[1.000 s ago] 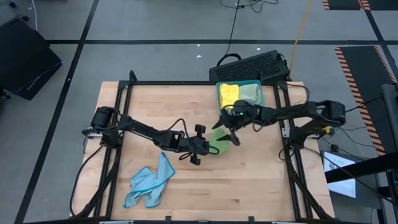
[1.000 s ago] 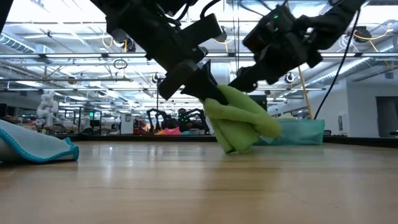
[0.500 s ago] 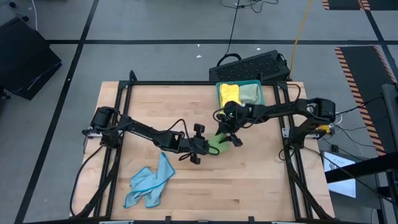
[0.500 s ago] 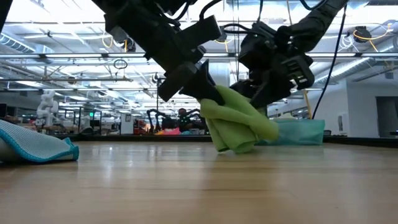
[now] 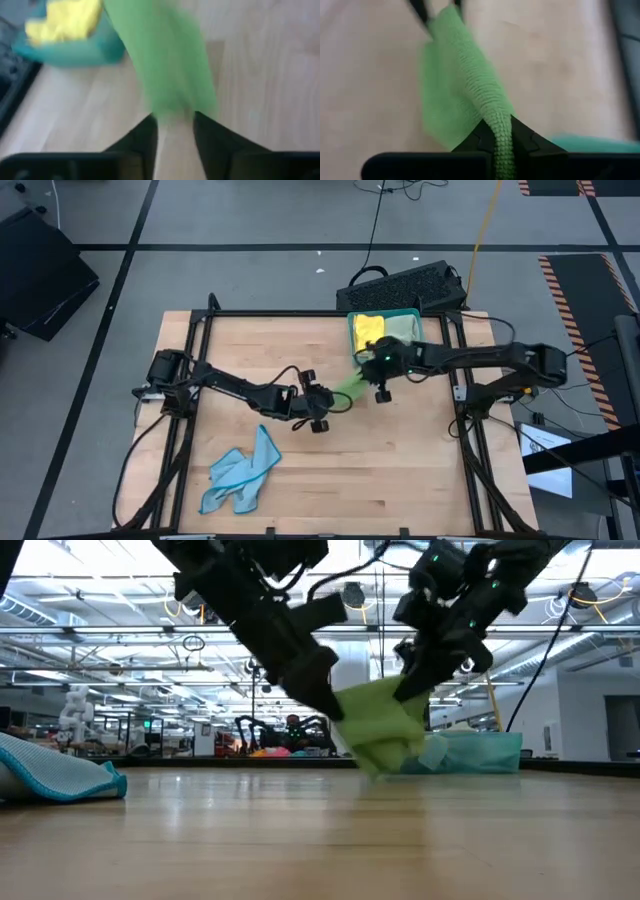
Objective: Fold microfiber towels
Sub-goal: Put the folded green microfiber cloth into the bin
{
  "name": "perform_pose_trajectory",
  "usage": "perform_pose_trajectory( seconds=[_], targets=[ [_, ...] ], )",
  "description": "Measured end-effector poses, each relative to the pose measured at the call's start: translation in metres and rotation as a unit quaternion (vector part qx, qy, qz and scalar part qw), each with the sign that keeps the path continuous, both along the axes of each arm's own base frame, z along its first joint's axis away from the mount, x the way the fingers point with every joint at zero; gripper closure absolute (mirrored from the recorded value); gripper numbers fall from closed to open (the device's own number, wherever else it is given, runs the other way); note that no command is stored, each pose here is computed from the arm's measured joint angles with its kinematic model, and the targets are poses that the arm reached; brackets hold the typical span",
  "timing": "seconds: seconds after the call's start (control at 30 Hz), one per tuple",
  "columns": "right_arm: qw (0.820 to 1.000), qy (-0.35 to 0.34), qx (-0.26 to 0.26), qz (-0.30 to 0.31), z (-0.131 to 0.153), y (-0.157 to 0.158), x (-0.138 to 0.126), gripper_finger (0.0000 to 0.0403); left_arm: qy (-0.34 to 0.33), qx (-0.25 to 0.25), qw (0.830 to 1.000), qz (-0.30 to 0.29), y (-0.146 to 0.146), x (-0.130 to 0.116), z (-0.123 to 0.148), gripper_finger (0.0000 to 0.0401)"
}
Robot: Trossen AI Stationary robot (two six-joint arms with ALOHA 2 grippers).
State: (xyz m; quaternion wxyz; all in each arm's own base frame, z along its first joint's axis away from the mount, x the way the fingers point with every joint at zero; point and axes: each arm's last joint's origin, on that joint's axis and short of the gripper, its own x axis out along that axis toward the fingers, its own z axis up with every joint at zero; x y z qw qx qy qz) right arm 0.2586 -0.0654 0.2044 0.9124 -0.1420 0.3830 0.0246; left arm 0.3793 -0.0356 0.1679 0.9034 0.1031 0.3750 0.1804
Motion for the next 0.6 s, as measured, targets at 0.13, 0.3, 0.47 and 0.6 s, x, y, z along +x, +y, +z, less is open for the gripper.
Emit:
perform_pose_trajectory(
  seconds=[0.13,0.3,0.47,0.6],
  targets=[
    [0.997,-0.011,-0.062,-0.048,0.023,0.0,-0.017,0.0394,0.0,-0.001,1.0,0.012,0.003,-0.003,0.006,0.0216],
    [0.983,-0.041,-0.103,-0.149,0.047,-0.01,-0.039,0.0393,0.011,0.032,0.999,0.01,0.009,-0.01,0.02,0.0177],
    [0.958,-0.091,-0.039,-0.269,0.058,-0.033,-0.057,0.0393,-0.003,0.058,0.997,0.054,0.03,-0.019,0.04,0.0184],
    [0.926,-0.12,0.022,-0.356,0.058,-0.048,-0.063,0.0393,-0.01,0.045,0.995,0.091,0.049,-0.024,0.039,0.0203]
  ],
)
